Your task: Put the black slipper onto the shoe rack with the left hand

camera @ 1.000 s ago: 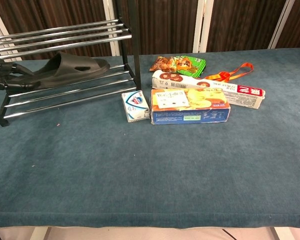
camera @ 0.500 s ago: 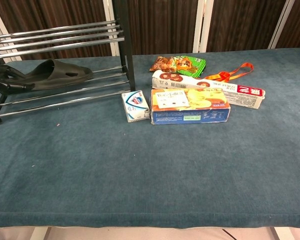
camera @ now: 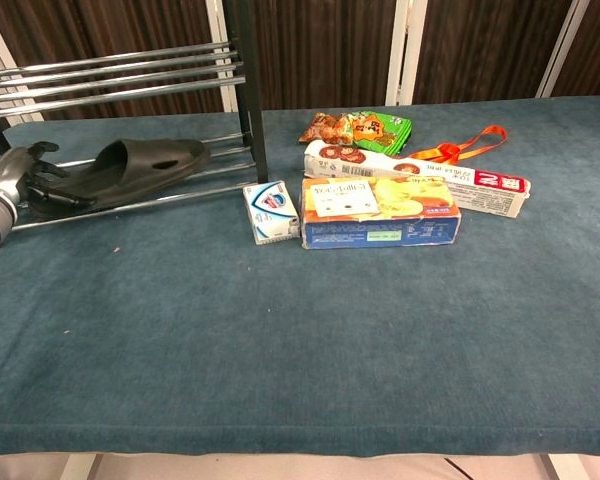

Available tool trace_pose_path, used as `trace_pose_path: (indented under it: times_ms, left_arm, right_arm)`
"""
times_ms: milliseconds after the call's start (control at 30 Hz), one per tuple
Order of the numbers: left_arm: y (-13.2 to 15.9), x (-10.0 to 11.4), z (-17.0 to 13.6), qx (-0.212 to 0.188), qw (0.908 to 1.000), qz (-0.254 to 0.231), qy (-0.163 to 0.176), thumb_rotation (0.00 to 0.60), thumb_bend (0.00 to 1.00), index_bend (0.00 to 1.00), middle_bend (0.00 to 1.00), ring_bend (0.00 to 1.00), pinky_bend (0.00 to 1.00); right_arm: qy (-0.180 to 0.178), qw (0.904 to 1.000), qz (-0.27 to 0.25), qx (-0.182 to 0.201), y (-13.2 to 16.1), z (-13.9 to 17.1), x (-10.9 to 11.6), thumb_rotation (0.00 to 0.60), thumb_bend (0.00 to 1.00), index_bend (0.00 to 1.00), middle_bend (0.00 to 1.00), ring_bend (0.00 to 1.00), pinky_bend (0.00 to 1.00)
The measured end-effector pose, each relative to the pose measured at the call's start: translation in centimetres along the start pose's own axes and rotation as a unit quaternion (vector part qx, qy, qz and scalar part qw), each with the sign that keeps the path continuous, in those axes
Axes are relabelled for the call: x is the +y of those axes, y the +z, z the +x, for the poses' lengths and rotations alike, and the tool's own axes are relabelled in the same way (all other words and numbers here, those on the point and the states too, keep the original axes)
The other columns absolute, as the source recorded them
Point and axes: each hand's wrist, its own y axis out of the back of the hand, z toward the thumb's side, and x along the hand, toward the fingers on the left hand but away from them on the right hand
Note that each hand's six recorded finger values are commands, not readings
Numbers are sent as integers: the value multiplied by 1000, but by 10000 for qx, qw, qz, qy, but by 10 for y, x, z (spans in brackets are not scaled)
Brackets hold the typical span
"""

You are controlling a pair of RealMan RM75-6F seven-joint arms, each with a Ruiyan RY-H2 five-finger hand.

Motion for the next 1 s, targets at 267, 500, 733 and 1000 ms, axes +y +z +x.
trace_pose_path:
  times_ms: [267, 500, 733, 1000]
  left_arm:
    - [6, -2, -7, -54, 9994, 215, -254, 420, 220, 0, 76, 60, 302]
    - [7, -2, -4, -40, 9996, 166, -236, 406, 219, 0, 74, 52, 286]
    - [12, -7, -9, -159, 9990, 19, -428, 391, 218, 0, 74, 52, 284]
    - [31, -15, -29, -499, 9948, -250, -854, 412, 228, 0, 74, 52, 286]
  right_arm:
    - [43, 10000, 13, -8, 0, 1, -1, 600, 114, 0, 0, 0, 0]
    - [53, 10000, 20, -35, -1, 1, -1, 600, 114, 0, 0, 0, 0]
    - [66, 10000, 24, -43, -1, 1, -2, 600, 114, 0, 0, 0, 0]
    - [73, 9999, 47, -64, -2, 2, -3, 600, 113, 0, 0, 0, 0]
